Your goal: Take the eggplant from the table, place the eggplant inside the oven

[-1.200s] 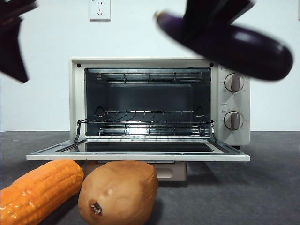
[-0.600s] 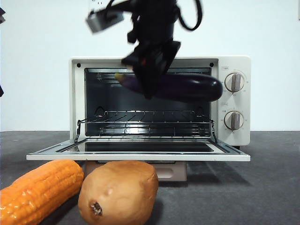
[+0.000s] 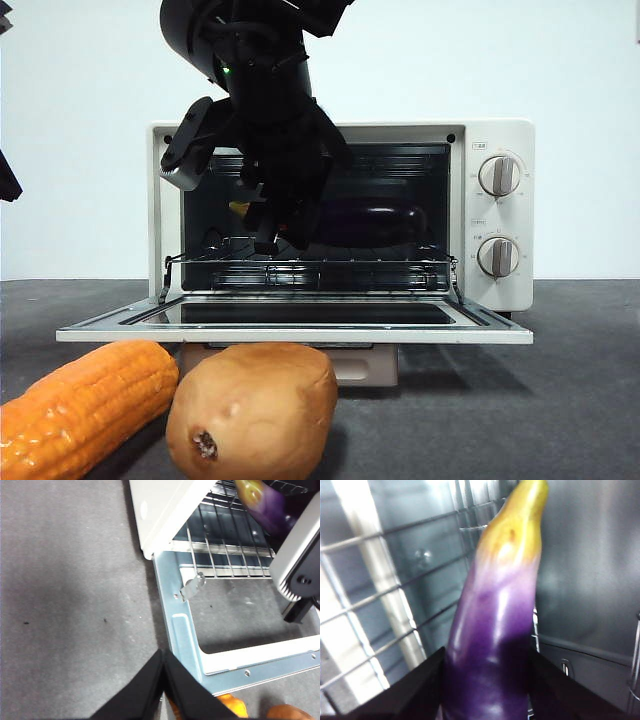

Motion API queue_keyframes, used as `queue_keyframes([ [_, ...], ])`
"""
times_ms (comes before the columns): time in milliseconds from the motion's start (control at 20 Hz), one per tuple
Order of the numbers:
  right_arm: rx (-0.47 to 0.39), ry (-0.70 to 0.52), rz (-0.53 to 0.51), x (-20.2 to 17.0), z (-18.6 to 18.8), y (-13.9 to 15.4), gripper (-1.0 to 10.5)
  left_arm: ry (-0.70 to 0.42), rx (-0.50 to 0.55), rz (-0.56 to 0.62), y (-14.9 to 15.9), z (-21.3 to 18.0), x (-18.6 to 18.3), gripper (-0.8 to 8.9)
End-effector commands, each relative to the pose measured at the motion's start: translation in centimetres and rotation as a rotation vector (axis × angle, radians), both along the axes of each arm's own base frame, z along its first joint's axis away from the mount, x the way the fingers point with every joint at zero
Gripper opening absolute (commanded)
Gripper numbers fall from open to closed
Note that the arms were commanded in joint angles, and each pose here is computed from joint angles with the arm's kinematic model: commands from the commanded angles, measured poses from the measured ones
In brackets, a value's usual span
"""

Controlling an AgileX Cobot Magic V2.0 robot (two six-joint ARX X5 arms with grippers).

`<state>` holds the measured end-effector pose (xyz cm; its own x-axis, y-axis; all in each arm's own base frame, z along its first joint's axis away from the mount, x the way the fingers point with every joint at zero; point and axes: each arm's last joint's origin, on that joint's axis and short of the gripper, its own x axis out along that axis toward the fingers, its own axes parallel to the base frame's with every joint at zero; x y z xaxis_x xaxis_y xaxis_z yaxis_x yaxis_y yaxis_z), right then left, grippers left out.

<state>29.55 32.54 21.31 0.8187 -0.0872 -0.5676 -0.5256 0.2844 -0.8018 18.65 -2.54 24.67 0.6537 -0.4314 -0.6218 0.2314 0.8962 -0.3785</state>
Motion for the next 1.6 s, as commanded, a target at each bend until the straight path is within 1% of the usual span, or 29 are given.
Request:
queue_keyframes([
  [50, 0.012, -0.015, 0.006, 0.2, 0.0, 0.7, 2.6, -0.006, -0.003, -0.002, 0.0, 0.0, 0.2, 0.04],
  [150, 0.016, -0.016, 0.003, 0.2, 0.0, 0.7, 3.0, -0.006, -0.003, -0.002, 0.0, 0.0, 0.2, 0.04],
  [300, 0.031, -0.017, 0.004, -0.2, 0.0, 1.0, 3.0, -0.007, -0.002, -0.003, 0.0, 0.0, 0.2, 0.04],
  [750, 0.034, -0.021, 0.038, -1.8, 0.2, 2.3, 3.0, -0.008, -0.001, -0.004, 0.0, 0.0, 0.2, 0.04],
  [900, 0.041, -0.030, 0.044, -2.9, 0.9, 2.6, 2.9, 0.012, 0.000, -0.004, -0.1, -0.4, 0.6, 0.04],
  [950, 0.058, -0.037, 0.051, -3.6, 1.8, 2.7, 2.9, 0.027, 0.002, -0.004, -0.1, -0.7, 0.9, 0.04],
  [1050, 0.117, -0.048, 0.059, -5.3, 4.3, 2.4, 2.9, 0.062, 0.004, -0.004, -0.1, -1.6, 1.8, 0.04],
  [1150, 0.188, -0.032, 0.058, -7.2, 7.4, 1.1, 2.9, 0.113, 0.008, -0.004, -0.2, -2.8, 2.8, 0.04],
  [1250, 0.286, 0.007, 0.049, -9.0, 10.5, -0.9, 2.5, 0.166, 0.011, -0.005, -0.3, -4.2, 3.8, 0.04],
  [1350, 0.378, 0.035, 0.034, -10.5, 13.3, -3.2, 2.0, 0.218, 0.010, -0.009, -0.4, -5.5, 4.5, 0.04],
  [1500, 0.456, 0.037, 0.003, -12.3, 16.4, -6.3, 1.2, 0.294, -0.018, -0.038, -0.6, -7.2, 5.2, 0.04],
  [1600, 0.501, 0.026, 0.004, -13.6, 18.3, -8.4, 0.9, 0.329, -0.044, -0.061, -0.7, -8.1, 5.6, 0.04],
])
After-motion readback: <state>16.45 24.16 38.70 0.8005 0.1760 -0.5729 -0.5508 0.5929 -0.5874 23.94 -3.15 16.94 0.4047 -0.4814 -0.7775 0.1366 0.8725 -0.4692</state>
